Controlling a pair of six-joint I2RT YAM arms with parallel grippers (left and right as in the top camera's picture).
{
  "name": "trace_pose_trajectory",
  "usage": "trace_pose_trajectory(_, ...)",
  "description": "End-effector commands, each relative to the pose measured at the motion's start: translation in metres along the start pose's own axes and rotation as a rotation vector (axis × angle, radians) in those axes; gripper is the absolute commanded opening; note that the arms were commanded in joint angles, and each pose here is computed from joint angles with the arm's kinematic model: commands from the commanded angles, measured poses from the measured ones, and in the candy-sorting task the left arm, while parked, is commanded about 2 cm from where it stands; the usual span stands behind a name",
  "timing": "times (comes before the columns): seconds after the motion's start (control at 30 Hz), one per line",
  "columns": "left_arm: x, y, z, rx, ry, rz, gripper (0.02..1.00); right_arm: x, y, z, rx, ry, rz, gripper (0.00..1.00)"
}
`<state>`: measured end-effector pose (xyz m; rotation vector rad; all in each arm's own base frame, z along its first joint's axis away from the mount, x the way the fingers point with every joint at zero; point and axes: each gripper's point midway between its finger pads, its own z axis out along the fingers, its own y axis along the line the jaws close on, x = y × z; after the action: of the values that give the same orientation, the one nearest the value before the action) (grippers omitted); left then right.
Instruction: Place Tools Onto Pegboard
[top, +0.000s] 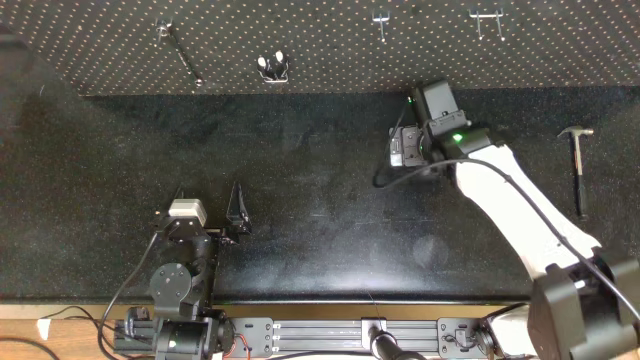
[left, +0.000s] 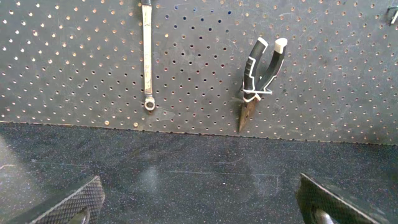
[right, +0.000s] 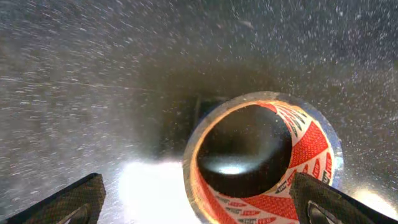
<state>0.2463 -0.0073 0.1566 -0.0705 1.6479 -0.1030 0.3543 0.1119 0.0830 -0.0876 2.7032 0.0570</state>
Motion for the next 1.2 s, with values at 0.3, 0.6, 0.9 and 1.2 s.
trace_pose_trajectory(0.3, 0.001, -0.004, 0.000, 0.019, 0.002, 0.013, 0.993, -0.006, 0.001, 0.017, 0.026, 0.007, 0.026, 0.976)
trace_pose_trajectory(0.6, 0.001, -0.003, 0.000, 0.019, 0.002, 0.013, 0.991, 0.002, 0.000, 0.032, 0.038, 0.047, 0.027, 0.851)
trace_pose_trajectory(0.9, 0.001, -0.003, 0.000, 0.019, 0.002, 0.013, 0.991, -0.008, 0.006, 0.030, 0.005, 0.005, 0.031, 0.075)
trace_pose_trajectory(1.2, 0.001, -0.003, 0.000, 0.019, 0.002, 0.013, 0.991, -0.112, 0.075, -0.123, -0.238, -0.609, 0.001, 0.075)
